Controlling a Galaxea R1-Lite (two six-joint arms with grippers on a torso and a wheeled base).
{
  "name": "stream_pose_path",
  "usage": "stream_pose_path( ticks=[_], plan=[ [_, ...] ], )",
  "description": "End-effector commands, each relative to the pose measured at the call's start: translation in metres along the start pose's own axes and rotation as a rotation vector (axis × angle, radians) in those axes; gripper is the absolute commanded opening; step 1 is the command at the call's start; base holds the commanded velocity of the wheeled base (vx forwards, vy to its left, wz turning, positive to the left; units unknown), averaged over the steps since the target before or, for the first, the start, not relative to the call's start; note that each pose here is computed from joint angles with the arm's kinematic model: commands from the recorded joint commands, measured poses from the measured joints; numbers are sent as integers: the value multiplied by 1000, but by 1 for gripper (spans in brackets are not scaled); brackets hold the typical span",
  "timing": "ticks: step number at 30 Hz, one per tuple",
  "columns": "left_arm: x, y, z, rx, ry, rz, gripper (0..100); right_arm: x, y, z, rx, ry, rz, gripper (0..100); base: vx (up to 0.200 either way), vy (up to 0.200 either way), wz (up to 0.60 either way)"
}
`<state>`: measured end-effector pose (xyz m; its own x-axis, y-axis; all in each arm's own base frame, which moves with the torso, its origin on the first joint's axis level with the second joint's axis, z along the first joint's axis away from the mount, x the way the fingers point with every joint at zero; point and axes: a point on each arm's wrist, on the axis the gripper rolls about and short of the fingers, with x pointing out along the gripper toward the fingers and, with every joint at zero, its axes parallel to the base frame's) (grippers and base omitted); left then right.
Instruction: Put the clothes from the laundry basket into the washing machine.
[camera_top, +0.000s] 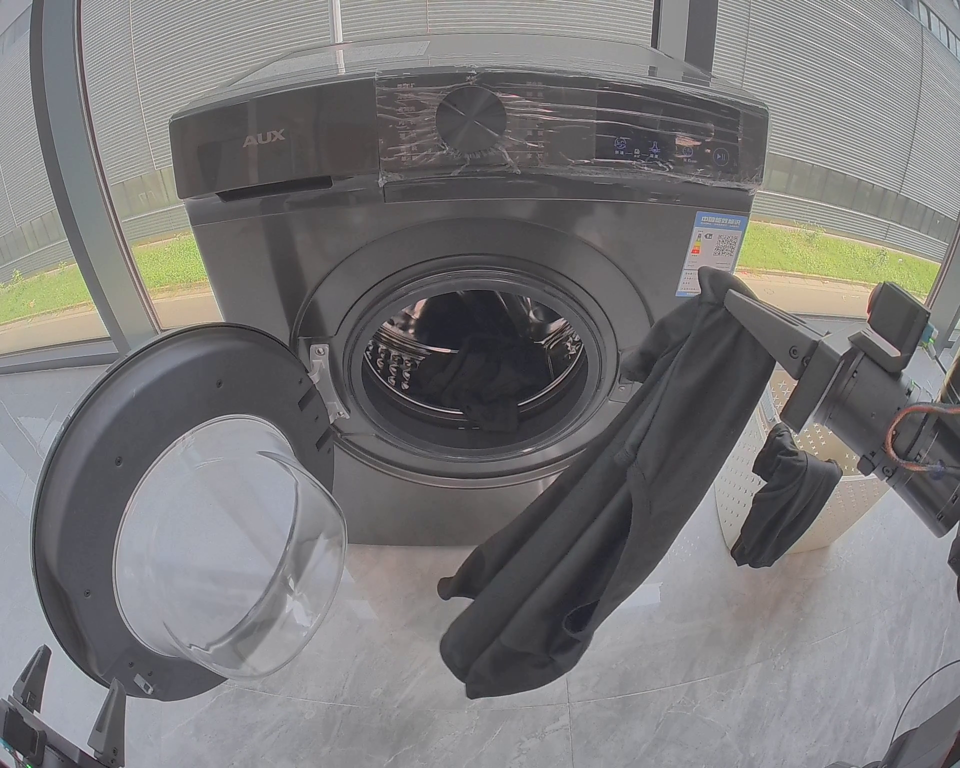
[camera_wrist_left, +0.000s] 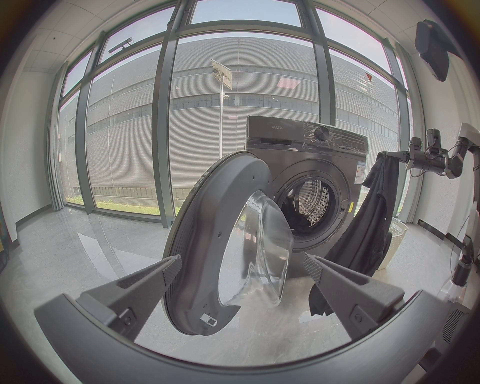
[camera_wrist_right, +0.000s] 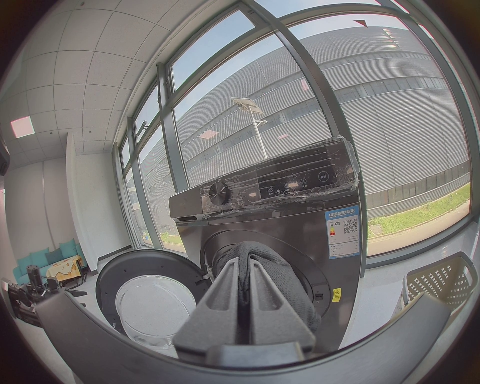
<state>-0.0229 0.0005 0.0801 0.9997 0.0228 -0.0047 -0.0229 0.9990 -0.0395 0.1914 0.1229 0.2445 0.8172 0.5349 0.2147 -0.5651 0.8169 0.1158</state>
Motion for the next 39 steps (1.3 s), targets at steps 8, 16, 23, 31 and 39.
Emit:
stream_pose_path(
  ticks=[8,16,23,31,39],
  plan=[
    [0,0,-5,3,-2,3,100,0,-2,-18,-10,65,-12,0,0,0,0],
    [0,0,-5,30,0,-4,100,2,-1,-17,-24,67,-11,0,0,0,0],
    [0,0,-5,52,-3,-9,100,5,7,-28,-20,102,18,0,0,0,0],
    [4,-7,78,63,-61,-161,100,14,7,-29,-20,101,20,0,0,0,0],
    [72,-15,102,81,63,-387,100,40,8,-22,-10,67,31,0,0,0,0]
  ],
)
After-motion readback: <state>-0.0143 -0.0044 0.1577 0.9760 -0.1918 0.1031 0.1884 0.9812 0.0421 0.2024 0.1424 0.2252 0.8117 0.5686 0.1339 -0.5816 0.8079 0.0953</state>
